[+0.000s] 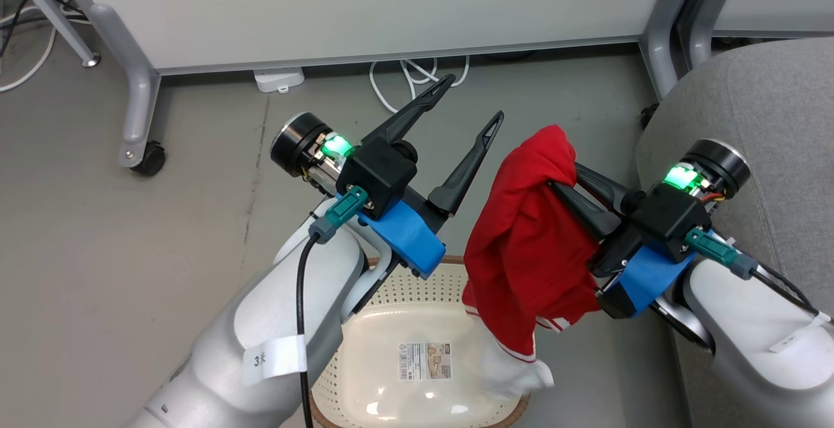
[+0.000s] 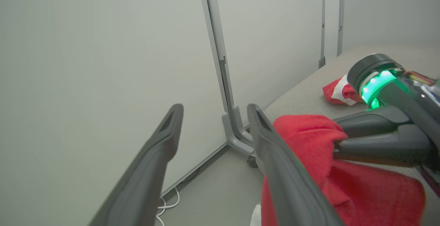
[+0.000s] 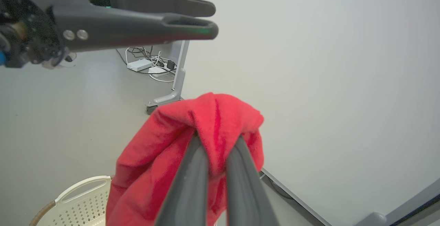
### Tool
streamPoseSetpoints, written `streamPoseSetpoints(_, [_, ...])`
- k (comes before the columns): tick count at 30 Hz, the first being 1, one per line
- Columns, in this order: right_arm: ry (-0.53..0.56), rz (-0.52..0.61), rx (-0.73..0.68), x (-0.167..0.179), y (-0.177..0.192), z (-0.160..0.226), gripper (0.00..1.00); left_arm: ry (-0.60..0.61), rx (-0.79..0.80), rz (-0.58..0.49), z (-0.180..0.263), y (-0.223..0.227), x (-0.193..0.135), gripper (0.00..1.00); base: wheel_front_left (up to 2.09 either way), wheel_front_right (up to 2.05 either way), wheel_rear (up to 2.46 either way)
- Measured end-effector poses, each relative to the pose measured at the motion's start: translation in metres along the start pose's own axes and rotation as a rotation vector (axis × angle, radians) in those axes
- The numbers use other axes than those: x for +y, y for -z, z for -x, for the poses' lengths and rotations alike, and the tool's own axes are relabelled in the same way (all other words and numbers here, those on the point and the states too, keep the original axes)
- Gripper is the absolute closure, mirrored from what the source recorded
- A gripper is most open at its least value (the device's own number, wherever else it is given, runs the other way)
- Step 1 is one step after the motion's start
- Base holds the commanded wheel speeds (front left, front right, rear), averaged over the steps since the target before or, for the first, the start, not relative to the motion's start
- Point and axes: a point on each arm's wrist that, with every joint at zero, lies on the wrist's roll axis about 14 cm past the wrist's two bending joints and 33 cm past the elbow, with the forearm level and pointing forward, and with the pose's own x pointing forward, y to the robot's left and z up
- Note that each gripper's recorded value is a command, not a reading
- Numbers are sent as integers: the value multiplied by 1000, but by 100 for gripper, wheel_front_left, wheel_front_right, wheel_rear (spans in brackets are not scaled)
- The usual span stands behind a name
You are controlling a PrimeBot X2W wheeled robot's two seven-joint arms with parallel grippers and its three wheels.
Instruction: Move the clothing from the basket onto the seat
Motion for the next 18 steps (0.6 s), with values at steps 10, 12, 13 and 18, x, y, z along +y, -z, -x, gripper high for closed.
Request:
streamPoseSetpoints(10, [88, -31, 15, -18, 10, 13, 100, 34, 13, 10, -9, 11, -8, 0, 0, 0, 0])
streamPoseSetpoints(12, [112, -39, 17, -23, 11, 17, 100, 47, 16, 14, -12, 13, -11, 0, 0, 0, 0])
streamPoseSetpoints(13, [124, -44, 19, -25, 12, 19, 100, 54, 18, 16, -13, 15, -13, 0, 0, 0, 0])
streamPoseSetpoints(18, [189, -61, 31, -36, 18, 32, 100, 97, 28, 28, -20, 23, -25, 0, 0, 0, 0])
